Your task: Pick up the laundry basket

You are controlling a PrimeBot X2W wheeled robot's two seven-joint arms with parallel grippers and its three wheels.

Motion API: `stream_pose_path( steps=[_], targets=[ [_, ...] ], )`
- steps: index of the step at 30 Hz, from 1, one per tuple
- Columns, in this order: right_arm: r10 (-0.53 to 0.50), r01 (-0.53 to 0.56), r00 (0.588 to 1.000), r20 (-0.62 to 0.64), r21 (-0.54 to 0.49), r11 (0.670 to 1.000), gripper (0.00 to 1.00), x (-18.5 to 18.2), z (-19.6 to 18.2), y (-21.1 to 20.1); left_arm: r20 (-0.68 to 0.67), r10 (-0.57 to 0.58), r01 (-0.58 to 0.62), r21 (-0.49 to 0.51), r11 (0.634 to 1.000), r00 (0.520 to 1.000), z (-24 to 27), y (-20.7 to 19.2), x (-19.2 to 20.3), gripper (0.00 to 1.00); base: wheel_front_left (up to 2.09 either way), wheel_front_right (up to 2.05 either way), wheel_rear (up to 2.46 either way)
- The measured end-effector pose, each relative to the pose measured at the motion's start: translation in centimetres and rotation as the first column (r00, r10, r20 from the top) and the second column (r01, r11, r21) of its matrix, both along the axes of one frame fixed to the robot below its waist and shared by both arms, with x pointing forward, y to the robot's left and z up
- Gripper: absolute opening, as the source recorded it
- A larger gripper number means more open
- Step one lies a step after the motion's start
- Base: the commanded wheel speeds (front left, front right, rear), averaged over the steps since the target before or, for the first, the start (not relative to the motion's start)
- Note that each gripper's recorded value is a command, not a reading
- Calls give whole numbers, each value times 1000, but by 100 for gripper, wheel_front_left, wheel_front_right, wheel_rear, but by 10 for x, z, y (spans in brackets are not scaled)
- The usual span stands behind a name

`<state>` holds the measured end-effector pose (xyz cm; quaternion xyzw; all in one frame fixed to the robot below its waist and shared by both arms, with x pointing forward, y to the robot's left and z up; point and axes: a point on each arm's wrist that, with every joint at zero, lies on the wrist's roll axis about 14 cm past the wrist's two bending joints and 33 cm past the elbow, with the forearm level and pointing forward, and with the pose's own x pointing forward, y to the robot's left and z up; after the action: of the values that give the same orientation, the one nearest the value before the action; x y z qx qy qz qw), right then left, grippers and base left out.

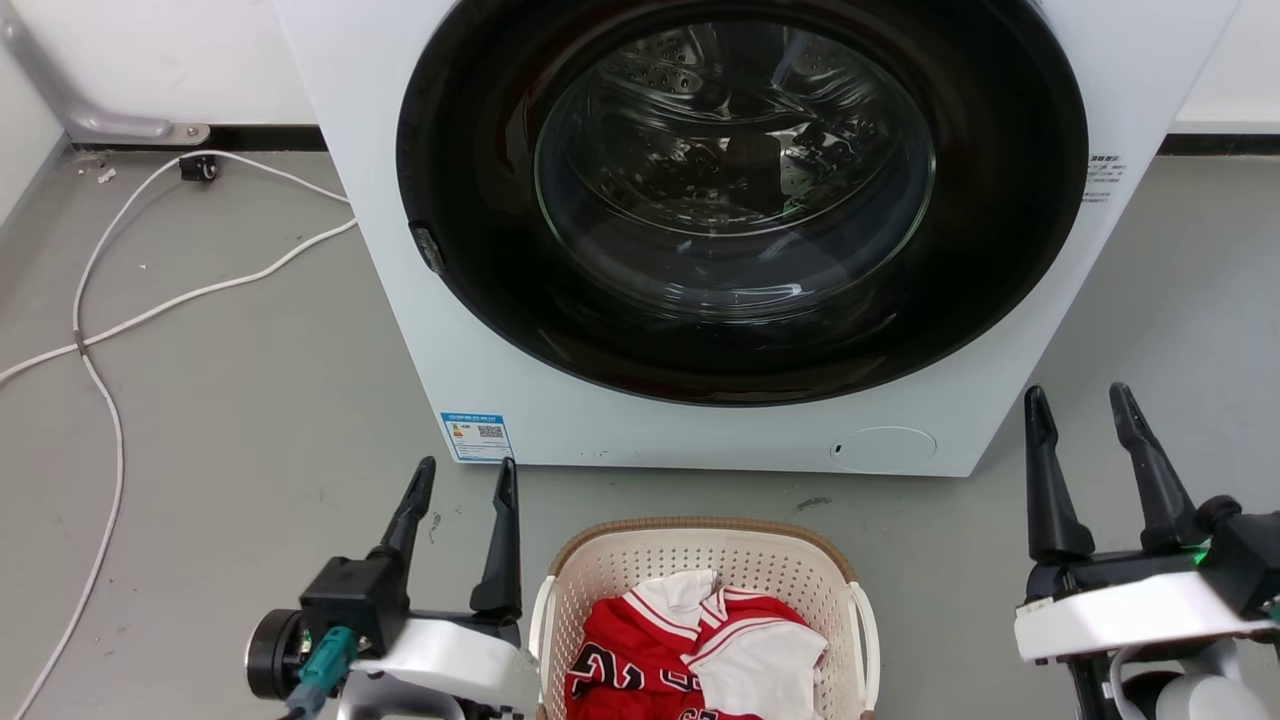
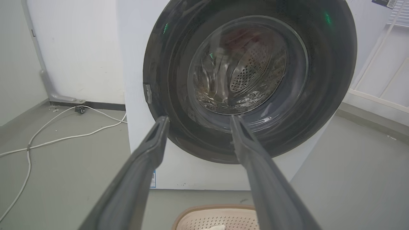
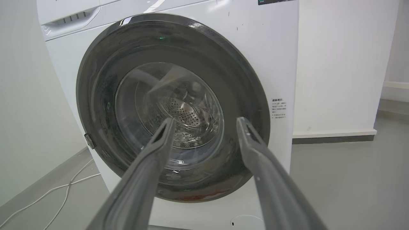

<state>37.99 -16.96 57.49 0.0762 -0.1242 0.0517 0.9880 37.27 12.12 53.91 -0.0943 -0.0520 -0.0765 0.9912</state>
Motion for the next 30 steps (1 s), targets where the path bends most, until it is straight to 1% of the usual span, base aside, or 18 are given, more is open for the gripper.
stream_pose_path(
  steps=[4, 7, 11, 14, 17, 24, 27, 30],
  targets=[
    [-5, 4, 999, -32, -40, 999, 100, -2, -13, 0, -2, -7, 7, 39, 999, 1000, -4, -3, -2, 100, 0, 0, 0],
    [-20, 18, 997, -69, -43, 999, 100, -3, -26, -5, -12, -6, 7, 59, 998, 1000, -10, -3, -3, 100, 0, 0, 0],
    [-19, 10, 990, -137, -68, 998, 100, -6, -50, -3, -50, -34, 37, 66, 997, 998, -25, -7, -6, 100, 0, 0, 0],
    [-30, 19, 985, -169, -70, 997, 100, -7, -61, -7, -60, -33, 39, 107, 994, 998, -32, -6, -6, 100, 0, 0, 0],
    [-35, 17, 981, -193, -94, 995, 100, -8, -70, -7, -66, -37, 45, 127, 991, 997, -37, -8, -7, 100, 0, 0, 0],
    [-41, 14, 979, -201, -132, 991, 100, -9, -76, -7, -112, -59, 75, 150, 986, 992, -56, -11, -11, 100, 0, 0, 0],
    [-41, 11, 978, -205, -146, 989, 100, -10, -78, -7, -111, -68, 86, 174, 981, 992, -58, -13, -11, 100, 0, 0, 0],
    [-36, -1, 979, -199, -184, 983, 100, -10, -78, -4, -102, -73, 92, 190, 977, 992, -58, -15, -11, 100, 0, 0, 0]
  ],
)
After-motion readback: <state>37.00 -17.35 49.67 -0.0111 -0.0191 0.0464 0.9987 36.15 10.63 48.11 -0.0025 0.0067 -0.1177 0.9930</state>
